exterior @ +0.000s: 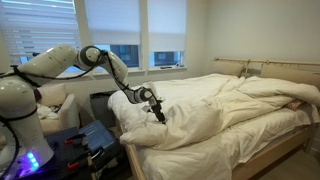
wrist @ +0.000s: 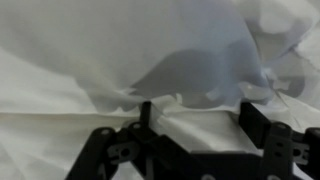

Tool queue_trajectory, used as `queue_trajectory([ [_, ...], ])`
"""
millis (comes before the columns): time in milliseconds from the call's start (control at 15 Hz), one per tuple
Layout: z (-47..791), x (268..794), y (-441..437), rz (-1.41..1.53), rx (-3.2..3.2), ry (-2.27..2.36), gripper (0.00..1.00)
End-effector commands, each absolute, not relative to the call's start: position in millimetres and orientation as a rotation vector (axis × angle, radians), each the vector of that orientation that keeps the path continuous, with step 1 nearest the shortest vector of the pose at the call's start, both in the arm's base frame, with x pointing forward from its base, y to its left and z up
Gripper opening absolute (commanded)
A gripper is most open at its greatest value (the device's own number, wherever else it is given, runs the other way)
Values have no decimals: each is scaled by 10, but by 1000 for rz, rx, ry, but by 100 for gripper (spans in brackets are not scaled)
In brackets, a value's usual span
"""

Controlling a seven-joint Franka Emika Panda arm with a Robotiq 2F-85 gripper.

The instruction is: Spread the bed

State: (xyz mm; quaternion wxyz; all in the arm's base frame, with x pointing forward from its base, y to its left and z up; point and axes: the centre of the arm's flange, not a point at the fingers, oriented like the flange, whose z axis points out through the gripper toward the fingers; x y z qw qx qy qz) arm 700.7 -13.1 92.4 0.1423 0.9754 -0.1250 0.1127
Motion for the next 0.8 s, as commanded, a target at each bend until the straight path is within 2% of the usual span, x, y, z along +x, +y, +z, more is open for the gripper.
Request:
queue_trajectory([
  [0,940,7173,-209,332,2787,-359,58],
  [467,1107,7208,-375,386,2761,-424,5],
  [533,1127,7203,-399,391,2758,-438,0],
  [733,1227,7180,-493,417,2747,-501,0],
])
